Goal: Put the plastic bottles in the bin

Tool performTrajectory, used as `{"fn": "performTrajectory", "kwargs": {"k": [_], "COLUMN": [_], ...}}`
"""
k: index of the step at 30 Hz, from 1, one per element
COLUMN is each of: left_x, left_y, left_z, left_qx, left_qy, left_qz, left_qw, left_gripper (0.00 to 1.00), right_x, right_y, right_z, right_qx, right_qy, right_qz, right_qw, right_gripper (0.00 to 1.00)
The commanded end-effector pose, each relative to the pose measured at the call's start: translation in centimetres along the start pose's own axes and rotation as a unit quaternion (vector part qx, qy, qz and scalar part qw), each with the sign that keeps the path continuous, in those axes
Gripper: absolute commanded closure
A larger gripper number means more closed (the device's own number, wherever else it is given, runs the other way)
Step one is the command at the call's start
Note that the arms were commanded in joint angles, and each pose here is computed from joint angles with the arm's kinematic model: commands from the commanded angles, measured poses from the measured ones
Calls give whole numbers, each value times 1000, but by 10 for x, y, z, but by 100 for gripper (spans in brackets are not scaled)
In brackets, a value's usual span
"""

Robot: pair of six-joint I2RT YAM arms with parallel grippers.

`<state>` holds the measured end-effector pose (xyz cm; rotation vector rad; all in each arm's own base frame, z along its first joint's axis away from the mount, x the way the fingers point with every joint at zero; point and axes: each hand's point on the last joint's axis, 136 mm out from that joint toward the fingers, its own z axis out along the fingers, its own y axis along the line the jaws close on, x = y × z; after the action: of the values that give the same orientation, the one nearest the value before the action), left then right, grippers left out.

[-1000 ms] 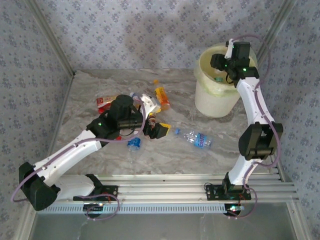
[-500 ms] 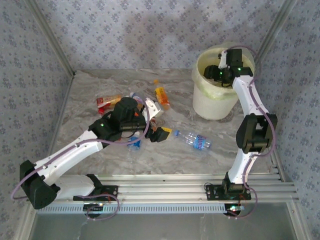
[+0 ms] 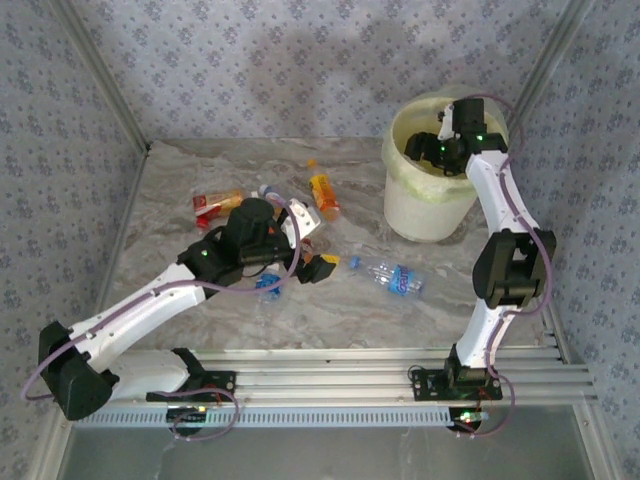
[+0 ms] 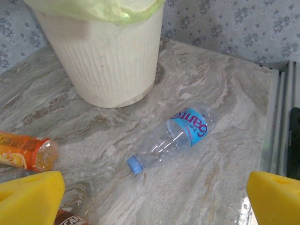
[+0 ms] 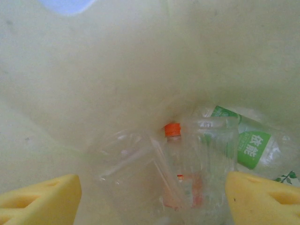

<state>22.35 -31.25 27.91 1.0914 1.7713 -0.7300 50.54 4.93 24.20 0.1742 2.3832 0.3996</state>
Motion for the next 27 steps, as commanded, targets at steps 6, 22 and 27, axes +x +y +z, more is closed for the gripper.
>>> {"fn": "performTrajectory", "kwargs": {"k": [6,22,27], "left_x": [-22,47,105], "left_y": [-2,41,45], "left_z": [-11,-49,-70], "left_qx": [5,-173,-233], "left_qy": [-32,114,175], "left_qz": [1,-179,-250], "left_qw": [999,962,924], "left_gripper": [0,0,0], "right_x": [-29,103,171], "right_y": [24,100,115], "right_z": [-85,-213,-215], "right_qx": [2,-161,-211], "right_qy": [-93,-150,-110], "right_qz": [-27,-104,-101], "right_qw": [995,970,966], "right_gripper": [16,14,13]}}
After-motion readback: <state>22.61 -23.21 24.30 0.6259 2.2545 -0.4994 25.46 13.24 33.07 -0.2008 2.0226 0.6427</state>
